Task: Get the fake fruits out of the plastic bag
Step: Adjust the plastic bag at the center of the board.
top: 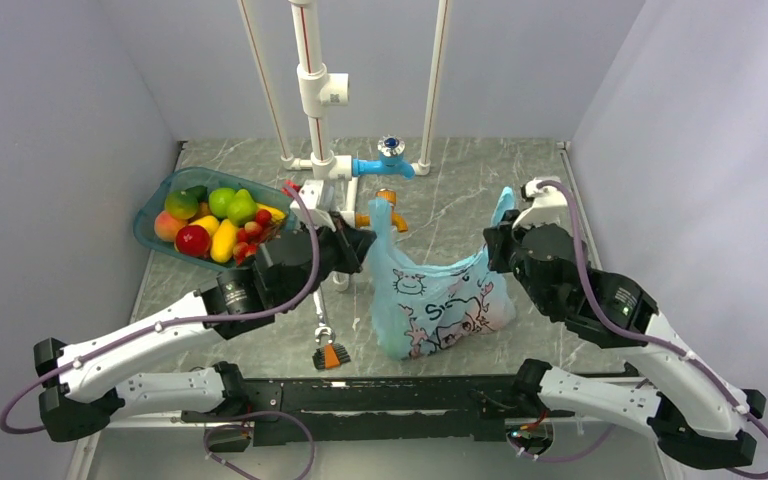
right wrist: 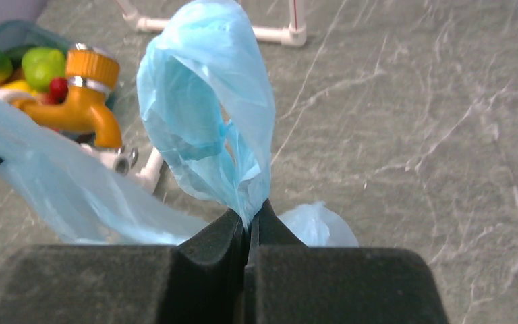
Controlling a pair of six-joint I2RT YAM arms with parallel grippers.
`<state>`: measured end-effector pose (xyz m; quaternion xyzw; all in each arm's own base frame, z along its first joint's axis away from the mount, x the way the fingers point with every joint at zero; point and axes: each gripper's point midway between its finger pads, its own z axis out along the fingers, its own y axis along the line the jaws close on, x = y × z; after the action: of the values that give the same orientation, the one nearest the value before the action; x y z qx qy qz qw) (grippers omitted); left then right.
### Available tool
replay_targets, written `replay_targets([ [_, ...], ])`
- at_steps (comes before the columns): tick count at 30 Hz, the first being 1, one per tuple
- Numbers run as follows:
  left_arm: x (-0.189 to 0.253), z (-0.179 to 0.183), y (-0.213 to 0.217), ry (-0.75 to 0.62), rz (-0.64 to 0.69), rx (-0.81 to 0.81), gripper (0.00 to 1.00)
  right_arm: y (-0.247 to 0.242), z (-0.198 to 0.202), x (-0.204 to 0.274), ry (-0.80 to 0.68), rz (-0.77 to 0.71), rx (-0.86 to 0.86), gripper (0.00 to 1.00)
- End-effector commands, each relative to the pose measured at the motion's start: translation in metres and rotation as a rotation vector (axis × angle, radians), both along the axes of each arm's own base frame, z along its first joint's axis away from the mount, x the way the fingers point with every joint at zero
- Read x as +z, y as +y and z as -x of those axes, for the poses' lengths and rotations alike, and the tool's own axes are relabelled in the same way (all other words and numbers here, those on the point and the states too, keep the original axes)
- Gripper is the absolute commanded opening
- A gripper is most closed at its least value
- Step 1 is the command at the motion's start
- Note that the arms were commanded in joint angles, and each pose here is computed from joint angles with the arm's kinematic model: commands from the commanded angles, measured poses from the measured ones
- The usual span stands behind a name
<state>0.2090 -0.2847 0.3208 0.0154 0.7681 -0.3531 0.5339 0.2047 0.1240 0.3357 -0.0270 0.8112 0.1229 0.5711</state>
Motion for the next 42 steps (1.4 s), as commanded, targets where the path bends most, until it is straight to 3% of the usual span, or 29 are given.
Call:
replay_targets([
  [1, 0.077, 0.007, -0.011, -0.166, 0.091, -0.108, 0.0, -0.022, -0.001, 0.074, -0.217, -0.097, -0.036, 0.0],
  [5, 0.077, 0.017, -0.002, -0.194, 0.078, -0.144, 0.0, -0.005, 0.017, 0.052, -0.193, -0.15, 0.121, 0.0],
  [11, 0.008, 0.036, 0.036, -0.068, 0.059, -0.118, 0.0, 0.04, 0.063, -0.027, -0.001, -0.247, 0.428, 0.02],
  [16, -0.055, 0.059, 0.058, 0.05, 0.064, -0.146, 0.0, 0.091, 0.128, -0.066, 0.203, -0.335, 0.84, 0.18],
  [20, -0.074, 0.074, 0.07, 0.097, 0.107, -0.17, 0.0, 0.103, 0.171, -0.085, 0.307, -0.353, 1.1, 0.49],
  [24, -0.069, 0.08, 0.071, 0.062, 0.184, -0.203, 0.0, 0.09, 0.159, -0.072, 0.265, -0.281, 1.017, 0.75],
  [26, -0.072, 0.081, 0.072, 0.059, 0.175, -0.202, 0.0, 0.081, 0.143, -0.054, 0.198, -0.228, 0.94, 0.83],
  [30, -0.081, 0.076, 0.077, 0.089, 0.109, -0.166, 0.0, 0.049, 0.089, -0.017, 0.065, -0.124, 0.617, 0.98],
  [33, -0.08, 0.074, 0.077, 0.093, 0.08, -0.155, 0.0, 0.041, 0.056, 0.0, 0.01, -0.075, 0.461, 0.99],
  [38, -0.08, 0.073, 0.073, 0.104, 0.079, -0.158, 0.0, 0.079, 0.043, 0.008, 0.034, -0.031, 0.546, 0.99],
  [40, -0.078, 0.075, 0.072, 0.101, 0.071, -0.174, 0.02, 0.095, 0.043, 0.003, 0.054, -0.042, 0.59, 0.93],
  [41, -0.077, 0.077, 0.071, 0.096, 0.069, -0.189, 0.13, 0.103, 0.045, -0.002, 0.074, -0.047, 0.626, 0.89],
  [42, -0.074, 0.079, 0.071, 0.088, 0.072, -0.201, 0.31, 0.11, 0.049, -0.008, 0.098, -0.054, 0.664, 0.85],
])
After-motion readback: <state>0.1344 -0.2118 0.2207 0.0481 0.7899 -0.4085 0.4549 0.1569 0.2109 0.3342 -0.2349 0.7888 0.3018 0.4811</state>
